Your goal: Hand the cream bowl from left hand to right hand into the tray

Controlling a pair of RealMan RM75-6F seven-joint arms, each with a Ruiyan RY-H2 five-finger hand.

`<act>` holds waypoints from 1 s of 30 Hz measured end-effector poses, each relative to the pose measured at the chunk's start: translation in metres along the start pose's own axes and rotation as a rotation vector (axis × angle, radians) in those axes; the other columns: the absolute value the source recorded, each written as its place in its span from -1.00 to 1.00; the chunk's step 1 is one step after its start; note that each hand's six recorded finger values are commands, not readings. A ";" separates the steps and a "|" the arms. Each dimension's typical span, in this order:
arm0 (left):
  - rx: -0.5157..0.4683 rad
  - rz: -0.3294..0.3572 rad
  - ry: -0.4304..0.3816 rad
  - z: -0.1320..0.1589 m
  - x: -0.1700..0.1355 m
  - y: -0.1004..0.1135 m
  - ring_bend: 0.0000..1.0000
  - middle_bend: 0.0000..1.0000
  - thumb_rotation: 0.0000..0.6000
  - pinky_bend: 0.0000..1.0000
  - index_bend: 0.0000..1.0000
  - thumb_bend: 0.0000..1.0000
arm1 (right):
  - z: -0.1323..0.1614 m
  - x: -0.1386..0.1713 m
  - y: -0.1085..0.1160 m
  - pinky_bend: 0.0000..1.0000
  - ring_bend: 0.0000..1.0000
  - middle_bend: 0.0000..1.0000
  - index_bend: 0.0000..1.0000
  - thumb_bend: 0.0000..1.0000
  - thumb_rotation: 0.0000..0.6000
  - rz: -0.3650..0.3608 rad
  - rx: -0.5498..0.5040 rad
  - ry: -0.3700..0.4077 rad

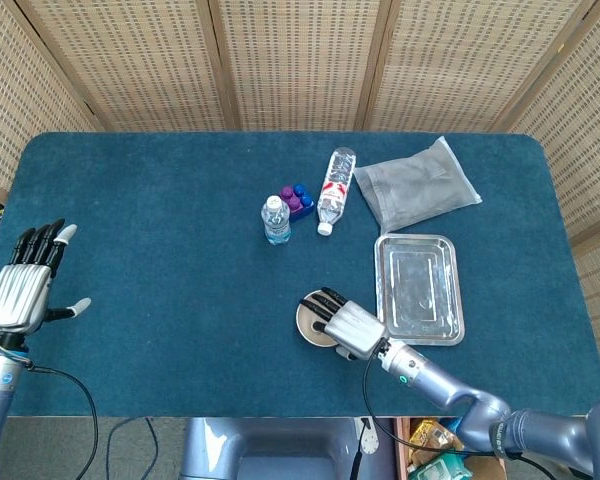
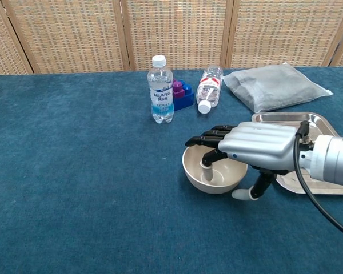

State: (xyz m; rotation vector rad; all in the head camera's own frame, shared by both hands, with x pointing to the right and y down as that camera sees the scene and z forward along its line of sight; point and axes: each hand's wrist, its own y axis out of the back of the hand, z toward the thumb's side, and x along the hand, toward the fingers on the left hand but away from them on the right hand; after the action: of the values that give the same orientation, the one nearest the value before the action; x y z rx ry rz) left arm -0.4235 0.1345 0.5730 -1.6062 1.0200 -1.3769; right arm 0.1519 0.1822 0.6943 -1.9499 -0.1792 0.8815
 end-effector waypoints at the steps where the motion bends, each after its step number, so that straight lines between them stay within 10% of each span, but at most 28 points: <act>1: 0.000 0.000 0.000 0.000 0.000 0.000 -1.00 -1.00 1.00 -1.00 -1.00 -1.00 | 0.000 -0.001 0.000 -1.00 -1.00 -1.00 -0.20 -0.22 1.00 -0.002 -0.001 -0.001; 19: -0.002 -0.010 0.001 -0.001 0.001 -0.002 -1.00 -1.00 1.00 -1.00 -1.00 -1.00 | -0.007 -0.006 0.010 -1.00 -1.00 -1.00 0.24 -0.06 1.00 -0.082 -0.028 -0.012; 30: 0.000 -0.032 -0.011 0.002 0.002 -0.008 -1.00 -1.00 1.00 -1.00 -1.00 -1.00 | -0.084 0.045 0.066 -1.00 -1.00 -1.00 0.27 -0.05 1.00 -0.218 0.007 -0.196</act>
State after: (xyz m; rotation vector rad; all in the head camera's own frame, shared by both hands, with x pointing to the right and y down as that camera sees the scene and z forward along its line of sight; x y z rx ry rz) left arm -0.4204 0.1354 0.5807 -1.6347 0.9922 -1.3880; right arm 0.2243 0.1082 0.6421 -1.7965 -0.4932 0.9241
